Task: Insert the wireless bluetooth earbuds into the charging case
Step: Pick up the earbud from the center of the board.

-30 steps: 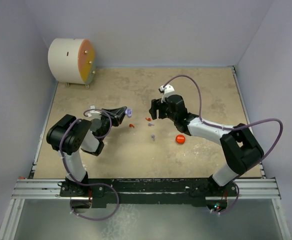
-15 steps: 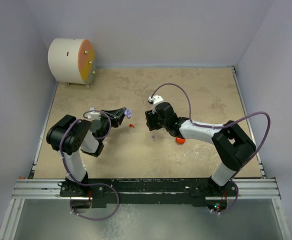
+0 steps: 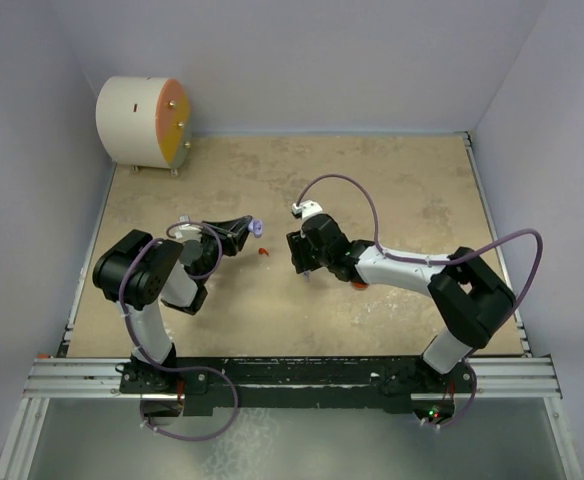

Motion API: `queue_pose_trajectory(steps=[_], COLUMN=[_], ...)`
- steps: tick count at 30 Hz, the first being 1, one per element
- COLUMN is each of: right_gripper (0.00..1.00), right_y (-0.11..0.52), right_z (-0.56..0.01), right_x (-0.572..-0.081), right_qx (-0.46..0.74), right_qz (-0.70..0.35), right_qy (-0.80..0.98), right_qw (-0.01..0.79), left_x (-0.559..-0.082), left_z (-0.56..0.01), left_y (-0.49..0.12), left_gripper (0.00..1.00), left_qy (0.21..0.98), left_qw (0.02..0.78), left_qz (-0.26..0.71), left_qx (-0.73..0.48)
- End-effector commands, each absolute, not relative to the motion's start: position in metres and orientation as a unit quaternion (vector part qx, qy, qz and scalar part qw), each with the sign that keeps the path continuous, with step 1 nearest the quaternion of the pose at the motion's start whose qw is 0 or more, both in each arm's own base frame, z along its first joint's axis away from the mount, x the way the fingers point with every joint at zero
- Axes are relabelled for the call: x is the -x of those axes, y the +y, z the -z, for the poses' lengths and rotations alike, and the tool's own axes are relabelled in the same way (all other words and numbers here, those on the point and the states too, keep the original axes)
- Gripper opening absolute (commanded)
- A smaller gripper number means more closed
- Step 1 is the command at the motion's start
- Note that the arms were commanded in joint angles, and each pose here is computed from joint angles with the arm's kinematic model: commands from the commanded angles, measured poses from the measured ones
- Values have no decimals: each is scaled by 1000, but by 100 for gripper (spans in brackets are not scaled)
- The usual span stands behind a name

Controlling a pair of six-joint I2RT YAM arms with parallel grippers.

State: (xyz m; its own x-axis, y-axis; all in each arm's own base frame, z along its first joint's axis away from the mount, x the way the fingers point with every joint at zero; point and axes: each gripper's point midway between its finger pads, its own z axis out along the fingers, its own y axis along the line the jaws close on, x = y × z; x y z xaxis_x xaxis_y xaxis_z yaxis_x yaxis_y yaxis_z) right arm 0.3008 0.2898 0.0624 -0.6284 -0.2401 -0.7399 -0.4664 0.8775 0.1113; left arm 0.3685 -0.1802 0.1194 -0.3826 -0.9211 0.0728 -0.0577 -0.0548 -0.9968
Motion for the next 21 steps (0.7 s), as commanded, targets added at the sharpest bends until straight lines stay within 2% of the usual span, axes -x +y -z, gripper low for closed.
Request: queue_pose_trajectory(steps=[1,21], right_gripper=[58,54], right_y=[285,281], right_z=[-71,-33], right_x=[-300,-281], right_qx=[179,194], right_qz=[-135,-112], right_qy=[893,910], right_qw=[390,348], left_x=[-364,-363], left_z=[-179,-174], left_y=[-177,-177], left_gripper=[0,0], left_qy=[513,518], left_qw=[404,398], left_qz=[660,658], left_qx=[371,375])
